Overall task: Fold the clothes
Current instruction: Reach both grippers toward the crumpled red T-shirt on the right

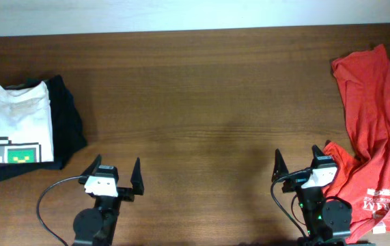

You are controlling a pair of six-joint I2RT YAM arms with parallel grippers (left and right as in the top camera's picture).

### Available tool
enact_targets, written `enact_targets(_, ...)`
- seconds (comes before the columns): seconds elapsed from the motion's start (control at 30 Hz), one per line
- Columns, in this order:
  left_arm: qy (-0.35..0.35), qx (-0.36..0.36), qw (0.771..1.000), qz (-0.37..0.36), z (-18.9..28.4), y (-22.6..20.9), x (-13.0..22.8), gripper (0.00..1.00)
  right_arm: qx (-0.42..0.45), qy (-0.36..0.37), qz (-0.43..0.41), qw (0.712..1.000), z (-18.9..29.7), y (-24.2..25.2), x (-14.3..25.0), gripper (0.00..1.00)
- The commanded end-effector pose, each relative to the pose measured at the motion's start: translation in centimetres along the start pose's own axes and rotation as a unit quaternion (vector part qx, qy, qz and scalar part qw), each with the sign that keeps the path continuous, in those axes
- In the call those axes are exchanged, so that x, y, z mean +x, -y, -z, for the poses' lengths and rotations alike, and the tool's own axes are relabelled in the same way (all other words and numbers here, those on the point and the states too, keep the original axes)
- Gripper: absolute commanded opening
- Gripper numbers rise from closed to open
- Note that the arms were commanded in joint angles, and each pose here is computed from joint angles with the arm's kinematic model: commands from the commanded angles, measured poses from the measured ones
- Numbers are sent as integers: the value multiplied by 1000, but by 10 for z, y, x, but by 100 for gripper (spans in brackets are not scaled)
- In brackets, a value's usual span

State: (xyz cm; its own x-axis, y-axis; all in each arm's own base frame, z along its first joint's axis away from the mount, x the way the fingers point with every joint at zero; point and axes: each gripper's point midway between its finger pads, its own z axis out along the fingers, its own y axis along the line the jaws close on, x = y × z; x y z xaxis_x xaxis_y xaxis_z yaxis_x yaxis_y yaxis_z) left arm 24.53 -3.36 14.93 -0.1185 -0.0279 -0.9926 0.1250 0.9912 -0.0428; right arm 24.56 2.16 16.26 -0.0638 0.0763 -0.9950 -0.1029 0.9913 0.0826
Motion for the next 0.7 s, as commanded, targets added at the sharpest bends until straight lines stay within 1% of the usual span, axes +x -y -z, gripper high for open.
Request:
enact_targets(0.0,-11,21,1000,-9,-1,7,0,99,-20,0,-4,1000,1,-7,-3,99)
enact_targets(0.1,-24,21,999,-8,-1,8,-11,99,-19,-5,-5,1000,3,-8,-11,99)
enact_targets(0.23,-84,24,996,-7,-6,10,-22,99,-16,-44,-8,999,-1,-9,-27,99)
enact_targets(0.3,-108,23,994,-7,-11,11,-32,99,-13,-79,-11,997,-6,-9,-33,99)
enact_targets(0.4,-172,21,985,-6,-21,11,-41,99,0,-167,-18,986,-20,-6,-40,99)
enact_targets(0.5,-237,21,971,-5,-24,12,-44,99,4,-260,-27,965,-31,-7,-42,99)
enact_targets(0.57,-264,28,964,-2,-26,15,-45,99,-4,-278,-31,960,-40,-10,-44,99)
enact_targets(0.6,-272,28,962,-2,-27,15,-46,99,20,-288,-26,957,-44,-1,-39,99)
enact_targets(0.63,-274,28,961,-2,-28,15,-45,99,94,-306,-40,947,-42,22,-28,99)
enact_targets(0.67,-276,28,961,-2,-29,15,-44,99,213,-326,-77,918,-34,58,-10,99)
